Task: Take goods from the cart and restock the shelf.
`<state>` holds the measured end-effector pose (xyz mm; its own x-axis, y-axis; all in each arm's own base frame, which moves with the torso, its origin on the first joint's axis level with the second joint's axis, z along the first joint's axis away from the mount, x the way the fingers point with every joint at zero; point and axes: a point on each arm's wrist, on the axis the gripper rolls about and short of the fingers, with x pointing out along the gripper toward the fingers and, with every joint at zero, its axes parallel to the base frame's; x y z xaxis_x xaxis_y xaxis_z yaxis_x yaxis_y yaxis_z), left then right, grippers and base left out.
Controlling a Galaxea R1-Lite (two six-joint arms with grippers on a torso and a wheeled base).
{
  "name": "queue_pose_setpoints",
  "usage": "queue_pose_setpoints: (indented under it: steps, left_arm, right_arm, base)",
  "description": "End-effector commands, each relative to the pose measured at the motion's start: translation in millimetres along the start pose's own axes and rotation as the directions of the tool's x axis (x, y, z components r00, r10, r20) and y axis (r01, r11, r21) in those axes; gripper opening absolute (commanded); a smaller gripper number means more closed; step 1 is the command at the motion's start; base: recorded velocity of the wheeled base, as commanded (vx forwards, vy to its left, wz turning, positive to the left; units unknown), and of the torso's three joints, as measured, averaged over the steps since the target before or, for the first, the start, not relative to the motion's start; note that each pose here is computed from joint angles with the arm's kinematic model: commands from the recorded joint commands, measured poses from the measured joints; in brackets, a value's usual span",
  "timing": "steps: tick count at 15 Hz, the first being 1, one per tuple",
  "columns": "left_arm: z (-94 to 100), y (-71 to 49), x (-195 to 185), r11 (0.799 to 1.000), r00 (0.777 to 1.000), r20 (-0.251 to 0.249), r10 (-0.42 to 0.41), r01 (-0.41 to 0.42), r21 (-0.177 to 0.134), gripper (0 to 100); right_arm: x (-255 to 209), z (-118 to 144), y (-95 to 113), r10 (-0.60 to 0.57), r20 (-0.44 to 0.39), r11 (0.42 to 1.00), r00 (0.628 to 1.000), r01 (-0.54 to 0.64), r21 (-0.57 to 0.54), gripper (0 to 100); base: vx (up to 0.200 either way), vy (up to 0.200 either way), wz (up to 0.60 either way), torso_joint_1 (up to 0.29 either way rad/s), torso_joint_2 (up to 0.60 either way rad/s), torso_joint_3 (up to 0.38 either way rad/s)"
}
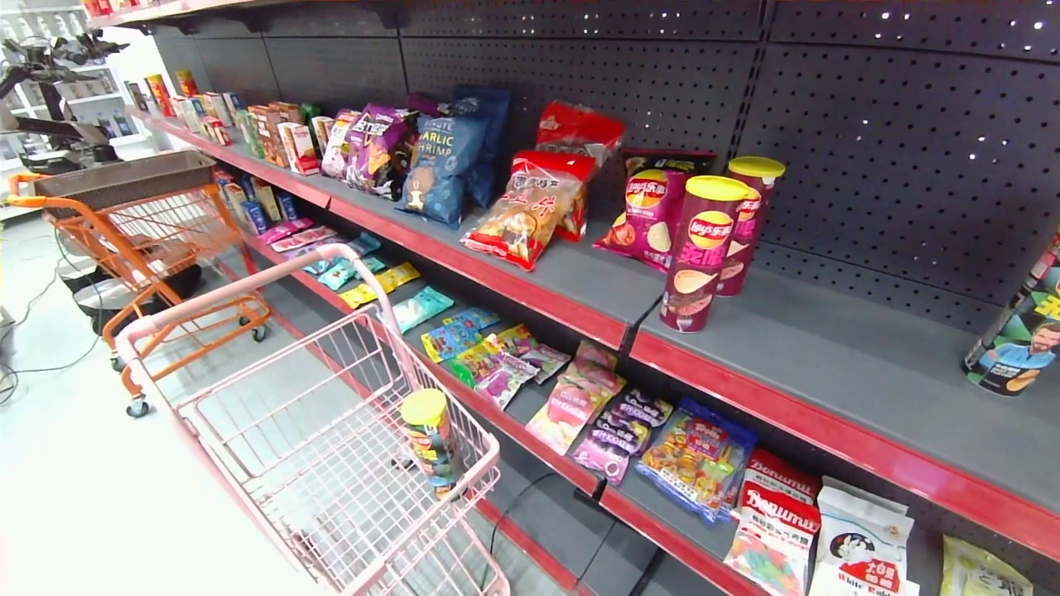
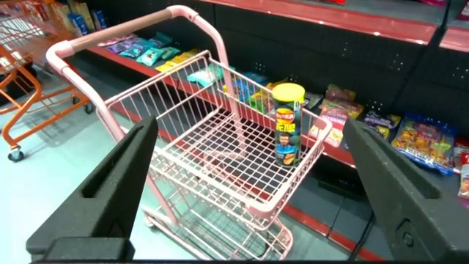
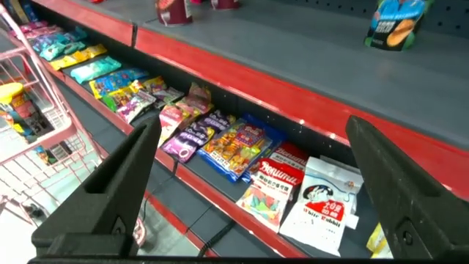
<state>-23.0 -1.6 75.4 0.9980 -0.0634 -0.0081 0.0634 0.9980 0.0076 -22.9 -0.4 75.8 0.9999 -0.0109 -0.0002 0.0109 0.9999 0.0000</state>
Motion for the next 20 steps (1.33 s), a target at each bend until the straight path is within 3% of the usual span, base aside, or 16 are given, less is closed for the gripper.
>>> queue_pose_setpoints:
  steps: [1,11,20]
  left_arm:
    - [0.0,0.0,0.0,1.000,1.000,0.000,0.001,-0.001,0.000,100]
    - [0.0,0.0,0.0,1.000,1.000,0.000,0.001,-0.001,0.000,100]
    - [0.0,0.0,0.1,1.000,1.000,-0.001,0.001,-0.001,0.000,100]
  right_arm:
    - [0.1,-0.6,0.0,0.000,-0.003,1.000,1.000,0.000,0.000,100]
    - [0.0,-0.2,0.0,0.000,-0.001,1.000,1.000,0.000,0.000,100]
    - [0.1,-0.4,0.0,0.000,-0.001,1.000,1.000,0.000,0.000,100]
  base:
    - [0.000,0.000,0.00,-0.144,0.34,0.188]
    - [0.000,0.000,0.00,-0.150,0.37,0.216]
    - [0.000,0.000,0.00,-0.194,0.53,0.334]
